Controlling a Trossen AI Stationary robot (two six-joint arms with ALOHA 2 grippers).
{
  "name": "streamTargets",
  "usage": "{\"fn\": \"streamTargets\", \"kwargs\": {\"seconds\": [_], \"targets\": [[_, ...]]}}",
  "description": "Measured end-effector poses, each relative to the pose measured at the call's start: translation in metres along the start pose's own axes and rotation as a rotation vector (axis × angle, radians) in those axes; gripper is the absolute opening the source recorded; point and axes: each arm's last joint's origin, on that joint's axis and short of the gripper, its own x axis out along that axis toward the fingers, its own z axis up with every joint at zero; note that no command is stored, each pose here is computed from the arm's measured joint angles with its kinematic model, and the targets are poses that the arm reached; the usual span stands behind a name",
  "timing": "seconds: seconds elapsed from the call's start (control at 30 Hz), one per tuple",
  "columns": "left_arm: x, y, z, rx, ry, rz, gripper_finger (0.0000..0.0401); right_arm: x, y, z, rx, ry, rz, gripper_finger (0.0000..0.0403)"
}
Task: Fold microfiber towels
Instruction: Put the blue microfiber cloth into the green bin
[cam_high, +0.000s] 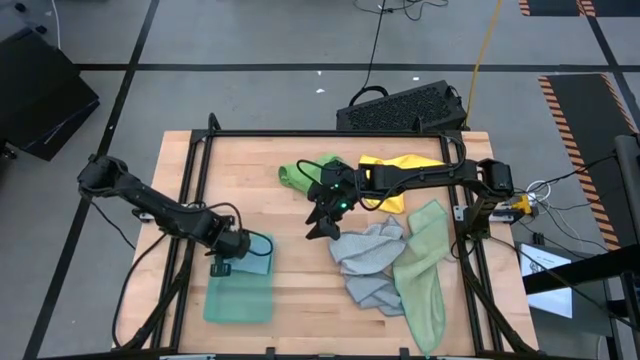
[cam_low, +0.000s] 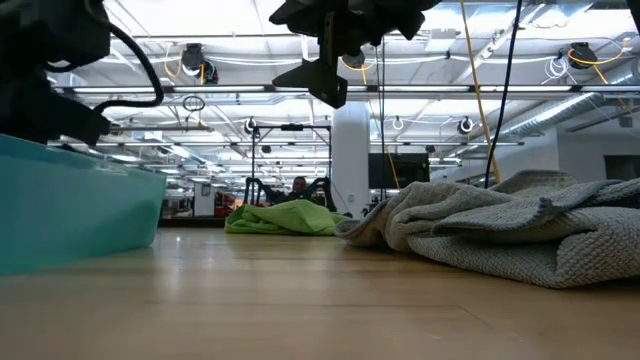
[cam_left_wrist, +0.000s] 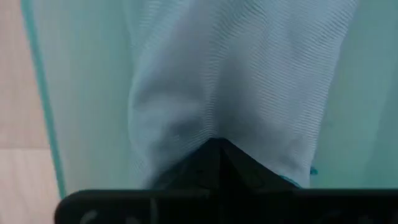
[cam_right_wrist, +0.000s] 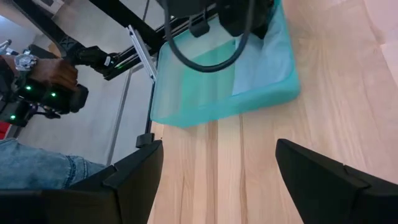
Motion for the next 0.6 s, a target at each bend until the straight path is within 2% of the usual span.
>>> {"fn": "streamTargets", "kwargs": {"seconds": [0.1, 0.23, 0.37, 0.47, 0.6], "targets": [[-0.011, 0.0, 0.005, -0.013, -0.004, -0.042, 0.0005, 0.0, 0.0, 0.0, 0.002, 0.0, 0.0, 0.0302], [-0.041, -0.008, 0.016, -0.04, -0.072, -0.092, 0.0009, 0.0, 0.0, 0.0, 0.013, 0.0, 0.0, 0.0302], [-0.062, -0.014, 0.012, -0.067, -0.061, -0.116, 0.0003, 0.0, 0.0, 0.0, 0.03, 0.0, 0.0, 0.0302], [-0.056, -0.012, 0.006, -0.126, -0.023, -0.102, 0.0004, 0.001, 0.001, -0.001, 0.025, 0.002, 0.001, 0.0302], [-0.033, -0.01, 0.005, -0.138, 0.033, -0.12, 0.0003, 0.001, 0.001, -0.001, 0.019, 0.002, 0.002, 0.0302]]}}
